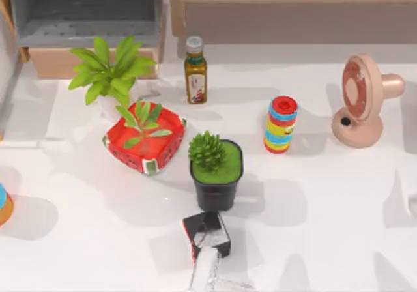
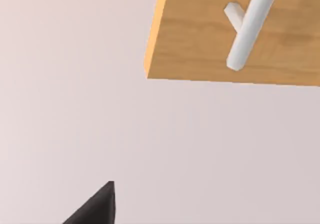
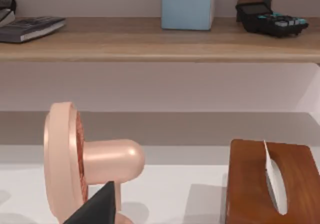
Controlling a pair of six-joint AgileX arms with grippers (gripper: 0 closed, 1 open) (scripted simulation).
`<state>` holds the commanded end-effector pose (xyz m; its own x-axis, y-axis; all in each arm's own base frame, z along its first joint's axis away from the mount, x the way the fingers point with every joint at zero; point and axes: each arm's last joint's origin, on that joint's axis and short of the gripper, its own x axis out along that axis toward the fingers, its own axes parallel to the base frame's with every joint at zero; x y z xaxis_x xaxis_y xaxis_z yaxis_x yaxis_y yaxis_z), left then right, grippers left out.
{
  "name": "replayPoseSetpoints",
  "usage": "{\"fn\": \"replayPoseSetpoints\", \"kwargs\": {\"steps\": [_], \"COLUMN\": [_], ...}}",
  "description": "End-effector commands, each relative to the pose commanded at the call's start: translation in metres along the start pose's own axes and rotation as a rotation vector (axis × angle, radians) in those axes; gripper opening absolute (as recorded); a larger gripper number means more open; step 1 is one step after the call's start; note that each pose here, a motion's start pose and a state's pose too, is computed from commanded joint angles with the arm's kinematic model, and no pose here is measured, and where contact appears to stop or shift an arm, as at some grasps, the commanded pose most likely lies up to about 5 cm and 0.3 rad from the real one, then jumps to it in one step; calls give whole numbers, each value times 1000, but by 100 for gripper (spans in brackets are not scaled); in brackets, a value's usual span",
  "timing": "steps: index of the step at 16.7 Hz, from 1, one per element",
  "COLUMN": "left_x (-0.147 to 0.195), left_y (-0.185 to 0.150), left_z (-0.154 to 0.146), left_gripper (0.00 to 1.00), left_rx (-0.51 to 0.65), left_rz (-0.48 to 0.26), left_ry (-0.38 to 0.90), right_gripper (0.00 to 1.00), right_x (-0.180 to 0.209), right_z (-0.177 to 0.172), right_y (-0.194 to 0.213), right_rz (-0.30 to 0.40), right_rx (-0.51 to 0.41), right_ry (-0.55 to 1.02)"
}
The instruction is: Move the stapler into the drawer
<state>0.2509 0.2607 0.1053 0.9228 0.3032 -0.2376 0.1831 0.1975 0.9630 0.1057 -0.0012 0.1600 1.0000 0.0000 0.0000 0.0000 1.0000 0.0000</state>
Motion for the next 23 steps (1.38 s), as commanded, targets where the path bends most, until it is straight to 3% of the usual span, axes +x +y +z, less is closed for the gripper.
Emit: {"fn": "replayPoseSetpoints", "kwargs": {"steps": [5,9,17,23], "left_x": [-27,-37,-36,-15], "left_y": [-24,-30,-29,-25], "left_z": [45,71,73,83], "left_gripper": [100,100,100,100], "left_rx": [120,164,171,170], "left_rz": [143,207,217,215], "left_ry": [-207,-333,-347,-351], "right_gripper": [100,100,100,100], "right_x": [0,0,0,0], "right_z": [0,0,0,0], "right_y": [0,0,0,0], "right_rz": [0,0,0,0], "right_rx": [0,0,0,0], "right_ry": [0,0,0,0]}}
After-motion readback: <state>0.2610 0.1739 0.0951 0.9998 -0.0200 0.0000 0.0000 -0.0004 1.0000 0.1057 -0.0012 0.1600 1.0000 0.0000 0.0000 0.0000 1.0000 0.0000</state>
